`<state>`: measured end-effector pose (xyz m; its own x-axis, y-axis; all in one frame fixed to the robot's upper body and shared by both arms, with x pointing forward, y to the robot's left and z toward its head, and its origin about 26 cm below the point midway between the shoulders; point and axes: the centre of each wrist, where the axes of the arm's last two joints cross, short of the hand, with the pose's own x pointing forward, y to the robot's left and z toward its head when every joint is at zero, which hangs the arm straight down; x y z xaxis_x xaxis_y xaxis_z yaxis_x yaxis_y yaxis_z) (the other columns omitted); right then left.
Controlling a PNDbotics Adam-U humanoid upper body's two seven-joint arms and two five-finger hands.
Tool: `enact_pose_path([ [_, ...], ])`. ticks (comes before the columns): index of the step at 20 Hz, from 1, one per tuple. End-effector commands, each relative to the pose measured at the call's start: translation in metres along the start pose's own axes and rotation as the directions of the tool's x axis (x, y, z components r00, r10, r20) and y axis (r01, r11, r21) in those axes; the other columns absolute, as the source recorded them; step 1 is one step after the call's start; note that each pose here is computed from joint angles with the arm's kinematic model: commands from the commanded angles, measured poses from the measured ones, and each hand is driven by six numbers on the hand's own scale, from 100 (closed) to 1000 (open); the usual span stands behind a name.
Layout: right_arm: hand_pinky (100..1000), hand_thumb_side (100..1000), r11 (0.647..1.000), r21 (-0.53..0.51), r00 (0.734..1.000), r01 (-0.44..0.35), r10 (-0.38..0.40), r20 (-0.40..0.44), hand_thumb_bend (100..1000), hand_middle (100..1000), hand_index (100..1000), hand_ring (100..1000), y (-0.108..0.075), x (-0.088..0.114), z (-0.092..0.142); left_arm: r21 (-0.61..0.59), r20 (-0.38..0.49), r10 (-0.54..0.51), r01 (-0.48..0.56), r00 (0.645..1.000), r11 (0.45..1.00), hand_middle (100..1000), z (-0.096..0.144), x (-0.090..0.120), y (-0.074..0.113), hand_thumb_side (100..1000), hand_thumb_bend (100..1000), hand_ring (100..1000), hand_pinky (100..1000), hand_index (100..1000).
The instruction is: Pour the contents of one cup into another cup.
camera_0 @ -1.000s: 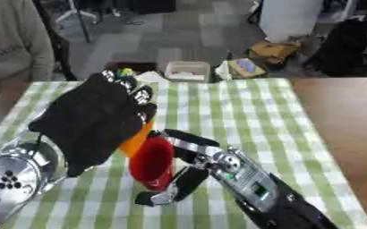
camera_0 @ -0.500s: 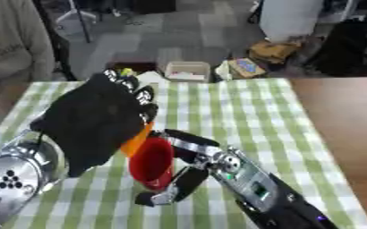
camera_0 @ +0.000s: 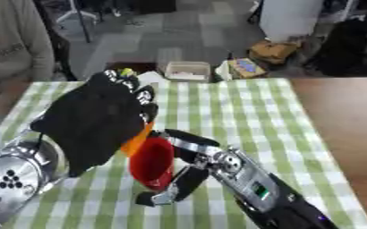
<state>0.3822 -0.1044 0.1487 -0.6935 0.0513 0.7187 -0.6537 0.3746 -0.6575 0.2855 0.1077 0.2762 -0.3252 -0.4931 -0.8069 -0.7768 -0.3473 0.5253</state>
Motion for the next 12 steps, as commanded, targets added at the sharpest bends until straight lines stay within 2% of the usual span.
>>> enact_pose_path([
  [1, 172, 100, 1.0, -0.01, 1.0, -0.022, 0.022, 0.02, 389, 399, 419, 256, -0.009, 0.007, -0.001, 0.043, -0.061, -0.009, 0.011, 0.998, 0.999, 100, 0.001, -0.014, 0.008, 100, 583, 102, 187, 506],
  [4, 173, 100, 1.0, -0.01, 1.0, -0.021, 0.021, 0.017, 390, 399, 420, 257, -0.009, 0.006, 0.0, 0.086, -0.109, -0.015, 0.025, 0.994, 0.996, 100, 0.002, -0.027, 0.01, 100, 581, 100, 194, 506],
  [7, 173, 100, 1.0, -0.011, 1.0, -0.019, 0.019, 0.014, 390, 399, 420, 257, -0.008, 0.005, 0.001, 0.122, -0.118, -0.026, 0.04, 0.993, 0.992, 100, 0.003, -0.036, 0.013, 100, 582, 100, 198, 506],
  [12, 173, 100, 1.0, -0.012, 1.0, -0.016, 0.016, 0.015, 391, 399, 420, 257, -0.008, 0.005, 0.001, 0.124, -0.079, -0.028, 0.038, 0.996, 0.992, 100, 0.002, -0.03, 0.012, 100, 589, 100, 198, 507],
])
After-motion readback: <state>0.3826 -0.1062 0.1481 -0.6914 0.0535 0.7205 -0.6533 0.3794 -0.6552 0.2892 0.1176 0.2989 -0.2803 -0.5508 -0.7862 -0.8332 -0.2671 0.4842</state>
